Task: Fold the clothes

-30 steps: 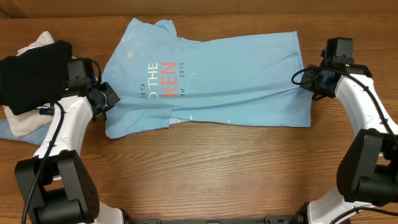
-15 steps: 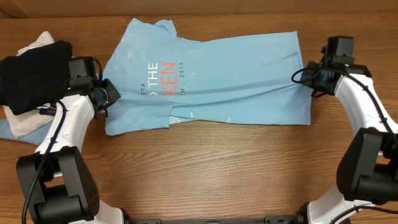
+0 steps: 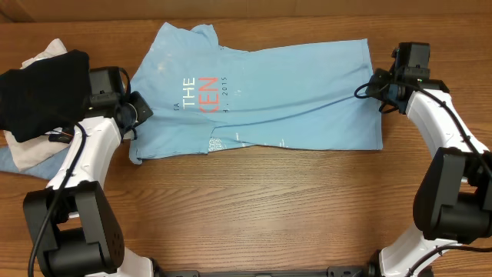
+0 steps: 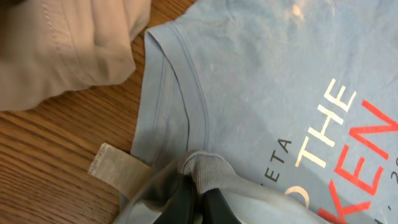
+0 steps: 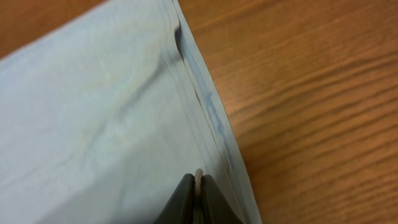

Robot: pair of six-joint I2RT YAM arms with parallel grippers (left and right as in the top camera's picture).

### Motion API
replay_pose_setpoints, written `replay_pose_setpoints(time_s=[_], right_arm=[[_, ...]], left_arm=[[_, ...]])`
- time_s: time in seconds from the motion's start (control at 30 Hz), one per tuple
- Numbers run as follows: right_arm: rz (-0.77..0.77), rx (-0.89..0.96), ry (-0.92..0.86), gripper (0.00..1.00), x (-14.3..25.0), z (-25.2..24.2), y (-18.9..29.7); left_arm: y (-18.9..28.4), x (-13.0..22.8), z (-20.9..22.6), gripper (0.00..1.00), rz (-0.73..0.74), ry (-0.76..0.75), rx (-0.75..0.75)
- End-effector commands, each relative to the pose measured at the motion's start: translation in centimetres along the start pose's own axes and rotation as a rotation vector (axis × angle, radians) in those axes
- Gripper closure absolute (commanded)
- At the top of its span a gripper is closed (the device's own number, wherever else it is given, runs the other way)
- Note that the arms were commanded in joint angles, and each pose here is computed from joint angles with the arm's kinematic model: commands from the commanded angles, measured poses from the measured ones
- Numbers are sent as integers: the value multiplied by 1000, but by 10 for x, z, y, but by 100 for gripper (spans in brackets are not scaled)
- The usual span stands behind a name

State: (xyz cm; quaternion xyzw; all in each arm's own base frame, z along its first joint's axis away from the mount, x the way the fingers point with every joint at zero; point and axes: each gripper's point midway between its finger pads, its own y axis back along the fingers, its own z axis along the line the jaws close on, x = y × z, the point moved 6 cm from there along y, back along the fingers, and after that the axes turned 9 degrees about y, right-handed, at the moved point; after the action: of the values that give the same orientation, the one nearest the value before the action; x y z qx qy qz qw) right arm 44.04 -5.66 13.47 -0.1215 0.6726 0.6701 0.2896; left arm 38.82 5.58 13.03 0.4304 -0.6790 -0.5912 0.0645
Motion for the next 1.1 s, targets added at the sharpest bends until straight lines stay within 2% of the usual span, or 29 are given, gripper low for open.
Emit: replay_pose_setpoints(time_s=[0.0, 0.2, 0.37, 0.67, 0.93, 1.07], right_arm=[[-43, -10, 6, 94, -8, 3, 1], [-81, -111, 103, 94, -15, 19, 3], [-113, -111, 165, 94, -19, 25, 3], [-139, -80, 163, 91, -24, 22, 3], [-18, -74, 158, 91, 5, 19, -44], [0, -72, 157, 91, 10, 18, -52]], left_arm=[[-7, 8, 1, 96, 30, 0, -18], [-15, 17, 0, 96, 64, -13, -34], [-25, 23, 5, 96, 90, -15, -65], [-34, 27, 8, 96, 109, -15, -80], [-35, 25, 7, 96, 97, -15, -71], [-35, 24, 6, 96, 93, -14, -68]])
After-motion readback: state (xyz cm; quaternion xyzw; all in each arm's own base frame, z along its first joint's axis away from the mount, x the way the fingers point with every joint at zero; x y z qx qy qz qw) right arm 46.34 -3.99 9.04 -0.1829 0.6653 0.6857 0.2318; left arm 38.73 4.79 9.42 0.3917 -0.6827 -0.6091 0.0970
